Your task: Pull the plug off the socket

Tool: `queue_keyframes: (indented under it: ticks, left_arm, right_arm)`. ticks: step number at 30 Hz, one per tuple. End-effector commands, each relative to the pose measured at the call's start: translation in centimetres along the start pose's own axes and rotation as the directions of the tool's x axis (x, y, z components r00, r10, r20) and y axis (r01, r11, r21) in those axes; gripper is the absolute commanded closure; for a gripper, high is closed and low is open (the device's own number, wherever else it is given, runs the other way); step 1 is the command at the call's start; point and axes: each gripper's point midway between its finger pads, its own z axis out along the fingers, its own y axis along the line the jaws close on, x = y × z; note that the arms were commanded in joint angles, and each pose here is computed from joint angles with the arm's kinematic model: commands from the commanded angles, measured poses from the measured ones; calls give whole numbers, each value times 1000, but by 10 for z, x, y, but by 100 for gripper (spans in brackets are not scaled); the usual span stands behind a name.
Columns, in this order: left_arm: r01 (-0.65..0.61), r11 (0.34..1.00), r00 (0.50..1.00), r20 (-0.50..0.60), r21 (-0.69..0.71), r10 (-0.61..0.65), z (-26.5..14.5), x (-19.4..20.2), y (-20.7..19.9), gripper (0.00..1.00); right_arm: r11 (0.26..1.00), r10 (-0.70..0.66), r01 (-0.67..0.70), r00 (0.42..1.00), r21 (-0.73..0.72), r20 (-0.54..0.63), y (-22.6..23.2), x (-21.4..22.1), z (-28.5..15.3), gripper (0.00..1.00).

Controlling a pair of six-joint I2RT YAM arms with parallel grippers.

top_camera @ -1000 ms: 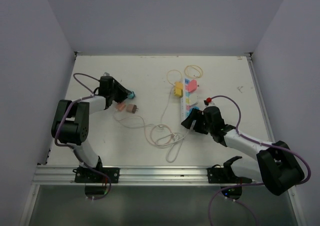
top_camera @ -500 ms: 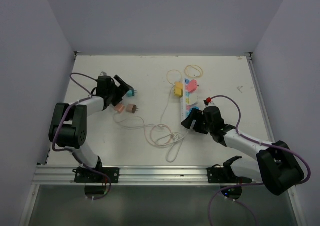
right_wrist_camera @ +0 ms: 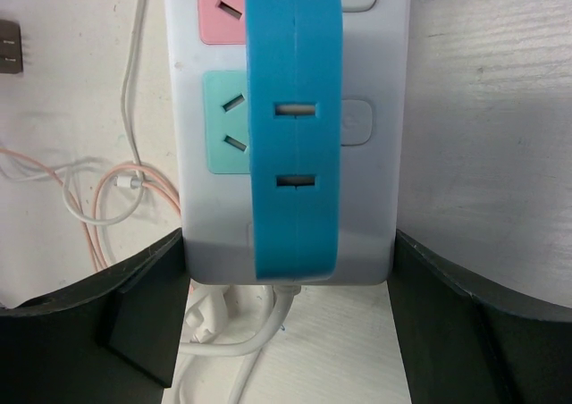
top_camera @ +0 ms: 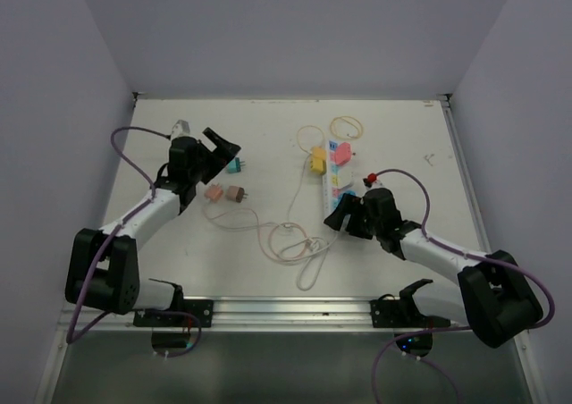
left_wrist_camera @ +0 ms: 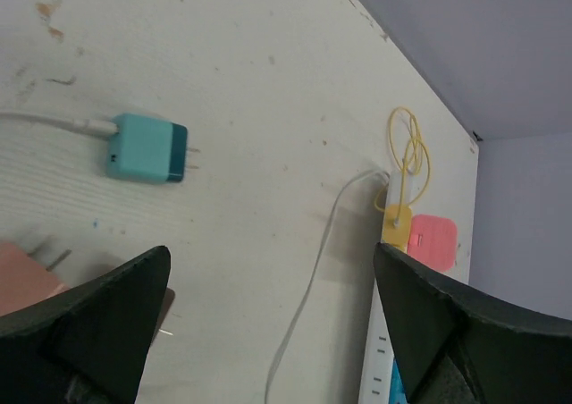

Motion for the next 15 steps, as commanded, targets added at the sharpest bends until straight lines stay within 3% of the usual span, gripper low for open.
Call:
queue_keyframes:
  ticks: [1,7,15]
  left_arm:
    - [-77,996,996,-44,35,78,3,26,-31,0]
    - [-81,984,982,-157,159,106,20,86,-82,1]
    - [-104,976,959,-239,194,150,53,141,-124,1]
  right_arm:
    - [998,-11,19,992,58,-129,-17,27,-1,100]
    - [999,-23,28,988,29,-153,-12,30,0,100]
    - [999,-27,32,982,19,-187,-13,37,3,100]
